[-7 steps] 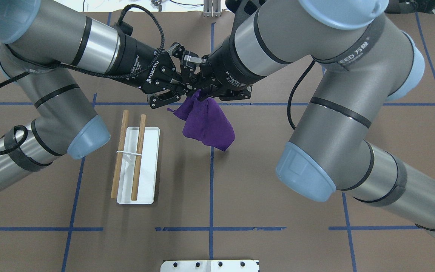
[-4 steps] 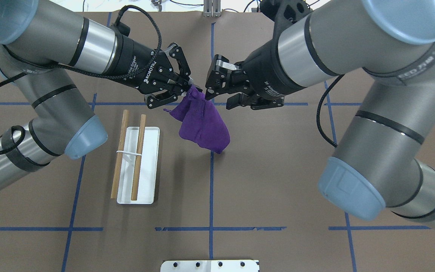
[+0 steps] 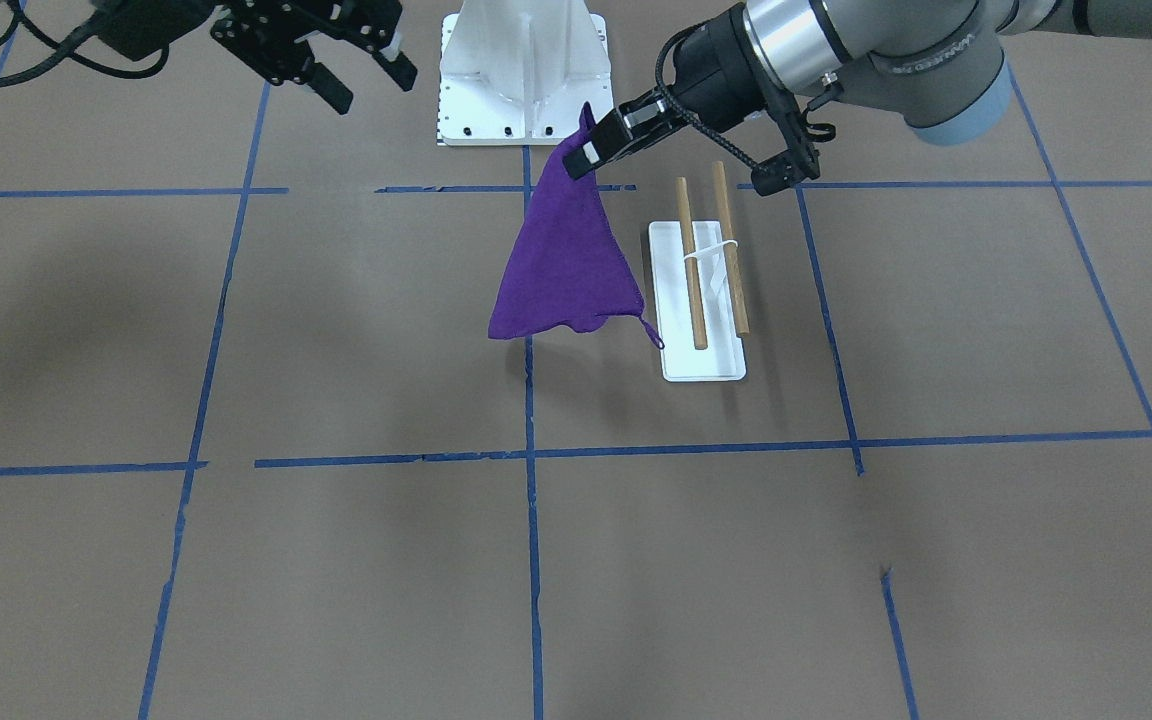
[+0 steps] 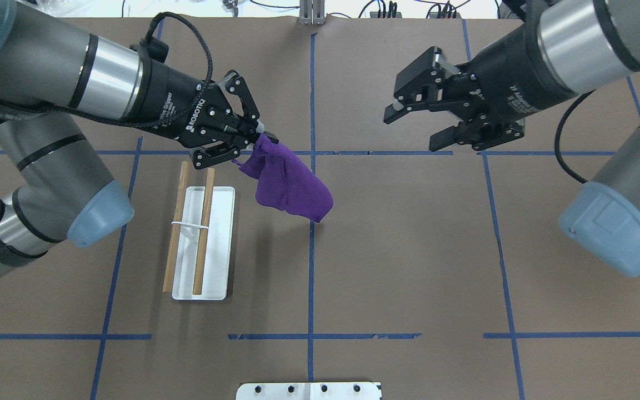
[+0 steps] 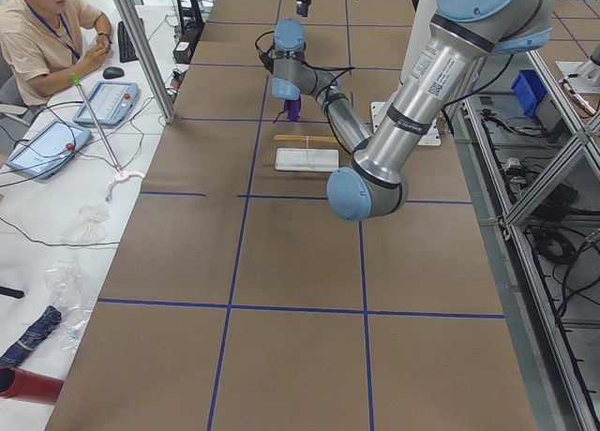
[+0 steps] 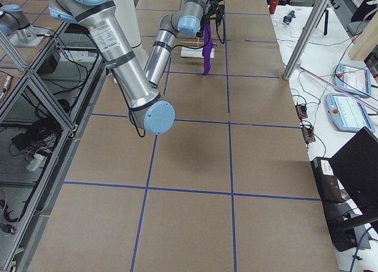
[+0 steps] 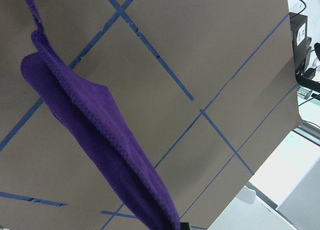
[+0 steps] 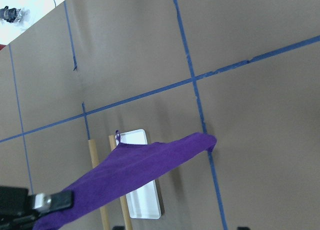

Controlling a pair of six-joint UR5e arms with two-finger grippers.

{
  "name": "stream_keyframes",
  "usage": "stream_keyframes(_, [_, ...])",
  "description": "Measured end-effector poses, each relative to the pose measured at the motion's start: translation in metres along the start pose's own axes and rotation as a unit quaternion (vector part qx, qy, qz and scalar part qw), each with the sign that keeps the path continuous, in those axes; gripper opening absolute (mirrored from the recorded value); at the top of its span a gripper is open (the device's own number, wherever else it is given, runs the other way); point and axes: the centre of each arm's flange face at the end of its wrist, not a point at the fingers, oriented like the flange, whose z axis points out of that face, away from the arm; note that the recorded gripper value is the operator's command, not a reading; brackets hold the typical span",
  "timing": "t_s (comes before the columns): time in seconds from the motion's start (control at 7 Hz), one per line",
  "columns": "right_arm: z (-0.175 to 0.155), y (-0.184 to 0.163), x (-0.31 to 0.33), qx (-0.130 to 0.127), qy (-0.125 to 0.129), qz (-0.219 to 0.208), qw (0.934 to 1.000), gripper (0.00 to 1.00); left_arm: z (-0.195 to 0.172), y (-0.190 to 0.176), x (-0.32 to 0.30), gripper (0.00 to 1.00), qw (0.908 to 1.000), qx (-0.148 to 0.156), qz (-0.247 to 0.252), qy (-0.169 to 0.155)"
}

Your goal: Hang towel on rack

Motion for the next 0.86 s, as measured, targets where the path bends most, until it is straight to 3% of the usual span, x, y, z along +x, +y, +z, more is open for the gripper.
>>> stream_keyframes(0.29, [-0.009,-0.027,0.039,0.018,0.025,-0.006,0.9995,1.00,-0.025,0.002,-0.044,0.00,0.9968,0.000,0.078,-0.013])
stream_keyframes(0.57, [-0.013,-0.037,0.055,0.027,0.035,-0.008,0.9990,1.00,-0.052,-0.016,-0.103,0.00,0.9862,0.014,0.159,-0.045])
stream_keyframes(0.86, [-0.014,-0.038,0.058,0.029,0.036,-0.008,0.9989,1.00,-0.079,-0.035,-0.144,0.00,0.9749,0.032,0.208,-0.071])
